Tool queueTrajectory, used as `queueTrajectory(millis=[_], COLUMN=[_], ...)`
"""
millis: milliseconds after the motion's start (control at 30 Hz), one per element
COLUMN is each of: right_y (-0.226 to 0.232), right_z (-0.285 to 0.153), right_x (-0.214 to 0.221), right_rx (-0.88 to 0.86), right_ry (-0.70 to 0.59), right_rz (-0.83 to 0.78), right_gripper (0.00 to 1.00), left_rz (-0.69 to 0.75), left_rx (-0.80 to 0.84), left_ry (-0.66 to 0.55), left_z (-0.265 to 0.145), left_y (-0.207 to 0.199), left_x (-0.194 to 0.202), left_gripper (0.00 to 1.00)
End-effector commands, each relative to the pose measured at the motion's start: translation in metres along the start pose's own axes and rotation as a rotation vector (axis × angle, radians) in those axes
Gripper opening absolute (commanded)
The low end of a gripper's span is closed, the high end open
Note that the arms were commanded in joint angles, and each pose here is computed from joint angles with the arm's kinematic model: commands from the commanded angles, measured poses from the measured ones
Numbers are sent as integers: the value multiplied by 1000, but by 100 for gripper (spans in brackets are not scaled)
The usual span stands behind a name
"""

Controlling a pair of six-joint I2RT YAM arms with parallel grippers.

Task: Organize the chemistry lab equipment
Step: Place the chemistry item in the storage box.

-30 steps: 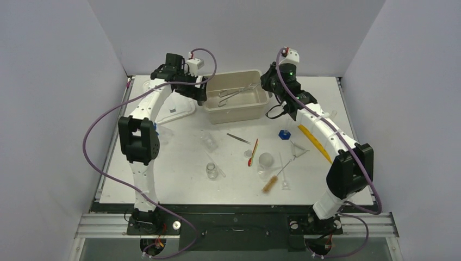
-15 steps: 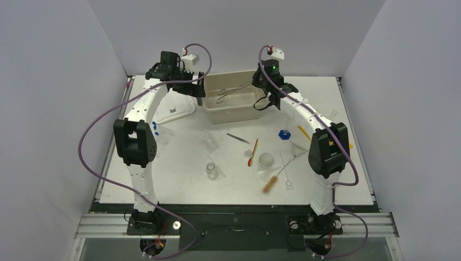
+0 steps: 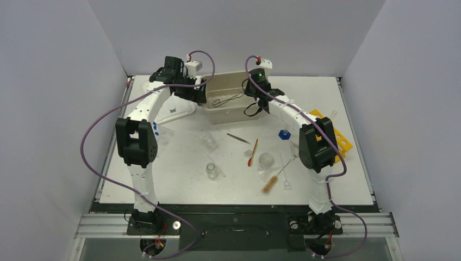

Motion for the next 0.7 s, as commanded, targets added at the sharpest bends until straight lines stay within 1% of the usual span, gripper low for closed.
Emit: queueTrajectory(millis=[0, 133, 333, 367, 400, 500, 633, 667], right_y=[-4, -15, -19, -18, -19, -18, -14, -12], right_z=[-5, -25, -58, -63, -66, -74, -66, -63], right_x=[1, 36, 69, 66, 74, 74, 70, 60], right_rx=[71, 134, 133, 127, 131, 124, 109, 99], right_ry=[-29, 22, 51, 38, 52, 48, 61, 48], right_rz=[14, -4, 25, 41, 36, 61, 65, 76], right_gripper=[0, 0, 0, 0, 0, 0, 0, 0], left_rz=[84, 113, 131, 134, 135, 135, 126, 123], left_rx=[-80, -99, -112, -112, -112, -98, -60, -56], left_ry=[-17, -10, -10, -11, -14, -14, -4, 2], left_z=[-13, -20, -26, -27, -28, -29, -32, -31], left_y=[8, 10, 14, 14, 13, 10, 3, 3], left_x=[-4, 0, 2, 1, 1, 1, 6, 8], left_gripper=[97, 97, 97, 97, 97, 97, 97, 97])
Point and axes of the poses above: each gripper's point midway between its finger pads, its own z axis out along the fingers, its own y axis along the line the jaws close on, x = y × z, the point moved 3 cm from there along -z, back along the fingers, and after that the axes turned 9 degrees about -z, right-handed, at the moved point
